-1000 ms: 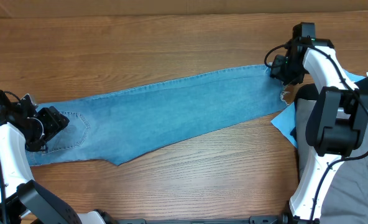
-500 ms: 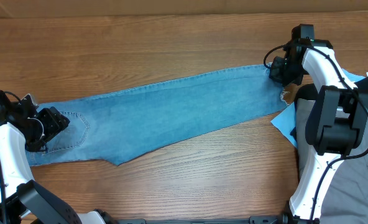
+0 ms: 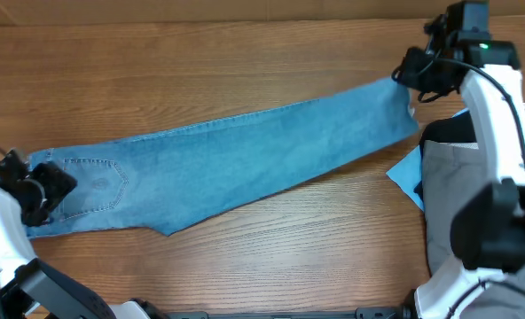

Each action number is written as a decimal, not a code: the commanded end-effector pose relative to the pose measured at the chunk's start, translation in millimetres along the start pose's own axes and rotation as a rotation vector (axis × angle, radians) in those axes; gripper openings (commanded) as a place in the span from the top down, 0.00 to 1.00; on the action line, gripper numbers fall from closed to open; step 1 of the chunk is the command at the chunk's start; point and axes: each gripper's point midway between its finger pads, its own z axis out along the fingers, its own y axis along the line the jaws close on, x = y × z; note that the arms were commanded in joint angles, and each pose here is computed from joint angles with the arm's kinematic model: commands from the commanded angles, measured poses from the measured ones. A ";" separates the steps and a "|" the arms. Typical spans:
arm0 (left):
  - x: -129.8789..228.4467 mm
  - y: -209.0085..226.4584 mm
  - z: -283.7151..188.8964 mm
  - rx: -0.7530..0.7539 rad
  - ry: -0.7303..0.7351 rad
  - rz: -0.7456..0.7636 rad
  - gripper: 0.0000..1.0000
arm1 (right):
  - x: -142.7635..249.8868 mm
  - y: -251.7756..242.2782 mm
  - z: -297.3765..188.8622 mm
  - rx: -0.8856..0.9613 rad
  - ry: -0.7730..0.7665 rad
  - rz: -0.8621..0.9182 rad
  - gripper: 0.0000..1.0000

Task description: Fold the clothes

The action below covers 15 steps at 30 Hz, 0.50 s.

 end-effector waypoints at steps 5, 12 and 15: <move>-13.8 41.9 -8.8 -0.112 -0.055 -0.160 0.32 | -6.7 50.4 -39.4 -0.169 -0.068 -0.091 0.96; -15.8 57.5 8.8 -0.174 -0.030 -0.178 0.37 | -16.8 146.0 -104.8 -0.358 -0.219 -0.320 0.96; -9.8 63.1 24.3 -0.187 0.020 -0.209 0.39 | -16.2 197.8 -166.4 -0.478 -0.325 -0.429 0.96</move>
